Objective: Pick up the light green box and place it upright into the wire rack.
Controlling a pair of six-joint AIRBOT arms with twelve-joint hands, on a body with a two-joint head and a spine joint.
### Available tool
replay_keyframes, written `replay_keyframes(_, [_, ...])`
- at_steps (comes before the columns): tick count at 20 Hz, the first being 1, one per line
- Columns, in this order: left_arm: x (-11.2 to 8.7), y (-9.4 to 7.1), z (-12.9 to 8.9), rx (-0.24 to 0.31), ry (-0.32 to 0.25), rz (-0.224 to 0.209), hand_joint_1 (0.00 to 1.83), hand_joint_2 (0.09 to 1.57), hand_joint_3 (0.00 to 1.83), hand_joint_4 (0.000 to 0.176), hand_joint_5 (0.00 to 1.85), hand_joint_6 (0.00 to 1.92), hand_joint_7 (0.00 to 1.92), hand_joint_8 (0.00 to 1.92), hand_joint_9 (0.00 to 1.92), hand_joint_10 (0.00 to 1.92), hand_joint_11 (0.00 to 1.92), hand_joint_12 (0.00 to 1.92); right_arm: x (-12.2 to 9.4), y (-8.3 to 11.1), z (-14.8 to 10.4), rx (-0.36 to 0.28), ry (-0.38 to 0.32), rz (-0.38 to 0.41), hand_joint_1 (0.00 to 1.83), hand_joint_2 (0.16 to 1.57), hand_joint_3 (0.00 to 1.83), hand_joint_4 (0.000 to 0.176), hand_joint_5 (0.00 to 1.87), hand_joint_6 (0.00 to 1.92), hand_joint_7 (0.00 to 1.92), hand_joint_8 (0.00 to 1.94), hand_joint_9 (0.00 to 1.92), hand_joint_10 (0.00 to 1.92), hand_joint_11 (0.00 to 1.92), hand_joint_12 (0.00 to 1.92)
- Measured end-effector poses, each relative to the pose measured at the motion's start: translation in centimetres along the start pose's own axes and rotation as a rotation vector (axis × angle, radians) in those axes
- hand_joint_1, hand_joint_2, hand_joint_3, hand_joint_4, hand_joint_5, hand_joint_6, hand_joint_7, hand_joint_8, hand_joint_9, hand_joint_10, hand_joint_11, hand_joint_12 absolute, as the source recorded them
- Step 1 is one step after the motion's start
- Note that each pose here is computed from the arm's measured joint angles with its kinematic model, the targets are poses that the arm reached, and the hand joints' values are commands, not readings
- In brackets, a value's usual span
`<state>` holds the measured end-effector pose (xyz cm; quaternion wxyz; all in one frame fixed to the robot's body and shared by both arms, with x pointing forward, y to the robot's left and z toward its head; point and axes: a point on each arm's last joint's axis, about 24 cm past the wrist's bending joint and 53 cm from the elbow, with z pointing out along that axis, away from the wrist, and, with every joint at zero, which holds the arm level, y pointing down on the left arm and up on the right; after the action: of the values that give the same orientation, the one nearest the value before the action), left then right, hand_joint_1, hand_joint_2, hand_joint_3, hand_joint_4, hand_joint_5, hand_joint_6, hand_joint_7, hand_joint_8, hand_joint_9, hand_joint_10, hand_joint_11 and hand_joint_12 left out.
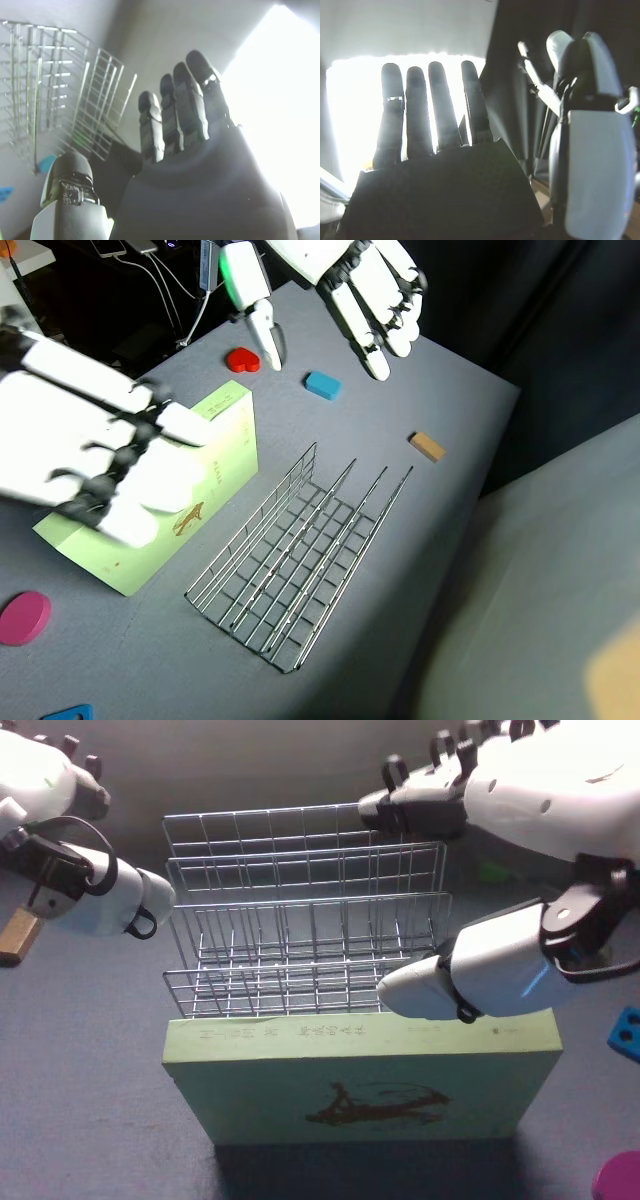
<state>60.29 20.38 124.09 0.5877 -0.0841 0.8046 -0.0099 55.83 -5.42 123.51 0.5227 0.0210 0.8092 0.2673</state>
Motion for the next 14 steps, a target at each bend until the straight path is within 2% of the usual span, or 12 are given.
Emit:
replay_keyframes(1, [-0.1,0.1,0.2,0.002,-0.001,0.016,0.11,1.16,0.01,0.081,0.28,0.0,0.24,0.0,0.23,0.01,0.0,0.78,0.4,0.3,0.2,0.01,0.008,-0.024,0.59,0.92,0.0,0.093,0.17,0.0,0.14,0.0,0.12,0.0,0.0,0.65])
replay_keyframes(3, [-0.1,0.1,0.4,0.011,-0.009,0.04,0.11,1.16,0.0,0.081,0.28,0.0,0.23,0.0,0.23,0.01,0.0,0.78,1.6,1.4,0.4,0.013,0.047,-0.024,0.64,0.9,0.0,0.094,0.13,0.0,0.12,0.0,0.09,0.0,0.0,0.61])
replay_keyframes(7, [0.7,0.9,0.7,-0.004,0.004,0.068,0.11,1.16,0.0,0.081,0.27,0.0,0.22,0.0,0.23,0.0,0.0,0.76,2.8,3.7,0.8,-0.003,0.136,0.07,0.74,0.85,0.0,0.096,0.11,0.0,0.09,0.0,0.07,0.0,0.0,0.56])
replay_keyframes(9, [0.6,1.2,0.8,-0.012,-0.01,0.104,0.11,1.16,0.0,0.081,0.27,0.0,0.22,0.0,0.23,0.0,0.0,0.76,3.2,4.4,1.1,0.003,0.159,0.074,0.76,0.84,0.0,0.101,0.1,0.0,0.08,0.0,0.05,0.0,0.0,0.53])
replay_keyframes(11, [0.5,0.9,0.8,0.002,-0.016,0.166,0.11,1.16,0.0,0.08,0.27,0.0,0.22,0.0,0.23,0.0,0.0,0.75,4.3,4.8,1.2,0.013,0.2,0.074,0.76,0.84,0.0,0.106,0.09,0.0,0.06,0.0,0.05,0.0,0.0,0.52])
replay_keyframes(14, [0.3,0.5,1.0,0.022,-0.022,0.174,0.11,1.16,0.0,0.08,0.27,0.0,0.23,0.0,0.23,0.0,0.0,0.75,5.5,5.4,1.5,0.02,0.239,0.072,0.77,0.84,0.0,0.107,0.08,0.0,0.05,0.0,0.04,0.0,0.0,0.48])
